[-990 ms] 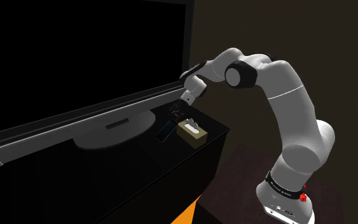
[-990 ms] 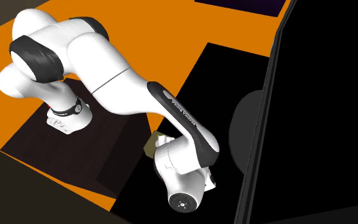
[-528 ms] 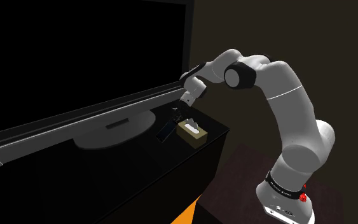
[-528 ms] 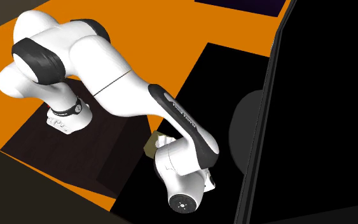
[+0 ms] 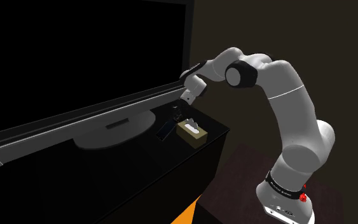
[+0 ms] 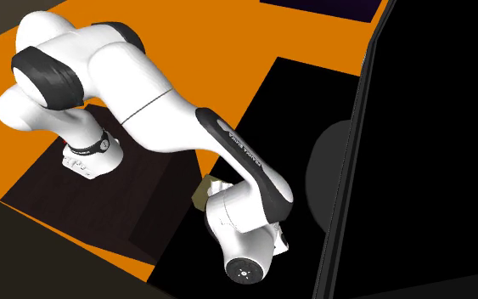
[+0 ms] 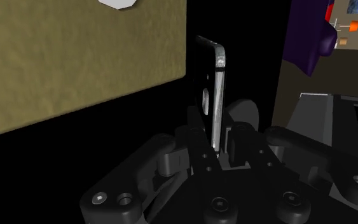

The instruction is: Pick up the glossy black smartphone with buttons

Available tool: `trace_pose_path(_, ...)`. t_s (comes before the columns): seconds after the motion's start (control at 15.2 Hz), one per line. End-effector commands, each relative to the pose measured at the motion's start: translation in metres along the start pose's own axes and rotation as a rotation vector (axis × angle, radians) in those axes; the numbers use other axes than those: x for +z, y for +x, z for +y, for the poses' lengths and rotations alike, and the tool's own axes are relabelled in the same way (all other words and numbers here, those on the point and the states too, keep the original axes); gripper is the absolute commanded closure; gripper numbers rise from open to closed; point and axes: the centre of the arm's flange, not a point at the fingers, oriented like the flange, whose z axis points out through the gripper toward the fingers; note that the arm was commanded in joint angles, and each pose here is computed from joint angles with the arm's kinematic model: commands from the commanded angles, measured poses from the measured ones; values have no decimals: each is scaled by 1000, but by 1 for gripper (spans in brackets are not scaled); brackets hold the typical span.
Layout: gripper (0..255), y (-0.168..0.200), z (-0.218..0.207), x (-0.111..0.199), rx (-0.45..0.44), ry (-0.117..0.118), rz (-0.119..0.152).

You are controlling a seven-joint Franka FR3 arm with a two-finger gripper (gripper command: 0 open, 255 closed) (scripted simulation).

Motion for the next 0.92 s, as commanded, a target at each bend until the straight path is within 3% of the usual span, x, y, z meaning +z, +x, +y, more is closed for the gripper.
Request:
trace_pose_path(0.0,255,-1,-7,-6,0,0,0)
trace_pose_path(0.86,255,-1,-54,-41,0,0,0)
